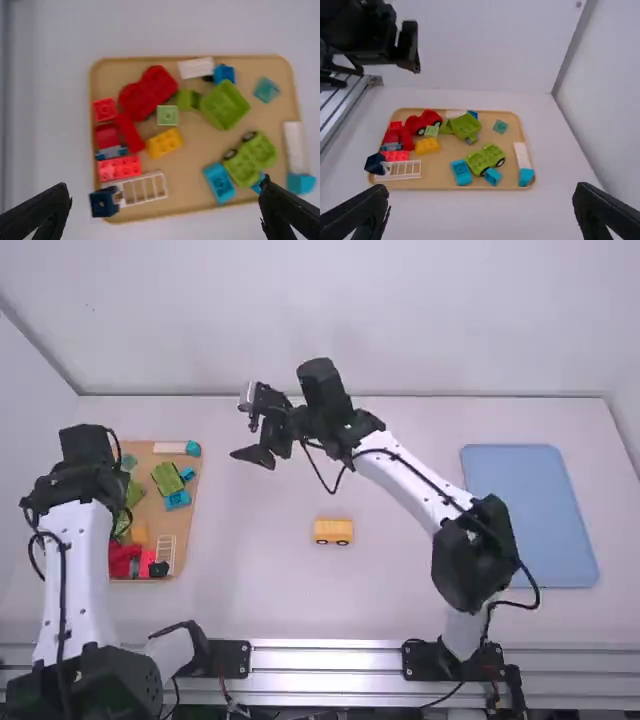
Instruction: Assemble lego blocks to make yellow taxi
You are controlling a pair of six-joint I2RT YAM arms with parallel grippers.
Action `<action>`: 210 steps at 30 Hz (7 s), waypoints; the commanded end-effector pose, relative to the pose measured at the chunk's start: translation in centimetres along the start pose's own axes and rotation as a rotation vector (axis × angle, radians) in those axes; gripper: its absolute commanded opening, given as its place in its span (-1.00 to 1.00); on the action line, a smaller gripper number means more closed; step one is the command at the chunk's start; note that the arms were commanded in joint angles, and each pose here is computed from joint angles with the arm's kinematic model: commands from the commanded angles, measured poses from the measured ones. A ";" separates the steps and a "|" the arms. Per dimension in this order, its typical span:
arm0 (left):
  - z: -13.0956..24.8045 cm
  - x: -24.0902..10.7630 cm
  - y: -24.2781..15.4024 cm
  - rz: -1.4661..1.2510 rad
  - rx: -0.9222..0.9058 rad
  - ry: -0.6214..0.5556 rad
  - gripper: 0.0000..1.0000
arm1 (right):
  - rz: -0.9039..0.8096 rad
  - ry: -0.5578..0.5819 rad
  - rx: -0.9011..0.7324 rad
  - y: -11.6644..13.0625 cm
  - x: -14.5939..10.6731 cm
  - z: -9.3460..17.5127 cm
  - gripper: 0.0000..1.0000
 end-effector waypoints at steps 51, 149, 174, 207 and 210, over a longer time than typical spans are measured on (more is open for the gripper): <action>-19.6 -9.4 -4.6 -0.982 -0.132 0.446 0.18 | 0.013 0.002 -0.127 -3.2 -0.3 -0.1 0.97; -1.2 -36.2 -15.5 -2.750 -1.252 -0.082 0.98 | -0.131 -0.056 -0.332 1.8 -8.4 18.1 0.96; -1.8 -34.6 -14.6 -2.055 -1.943 -0.313 0.98 | -0.119 -0.019 -0.422 0.5 -9.1 18.6 0.96; -2.8 -36.5 -14.3 -2.082 -2.123 -0.450 0.25 | -0.147 0.002 -0.314 0.0 -17.8 16.6 0.96; -2.6 -36.8 -14.2 -2.088 -2.134 -0.443 0.08 | -0.143 0.004 -0.307 0.2 -17.8 16.3 0.96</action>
Point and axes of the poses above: each hand's point on the last joint's axis, 136 mm out from that joint toward the fingers, its own z axis back along the fingers, its own y axis along the line the jaws close on, x = y × z, the point moved 1 cm from there along z, back along the fingers, and after that the axes turned 14 degrees about -z, right-handed, at the moved point
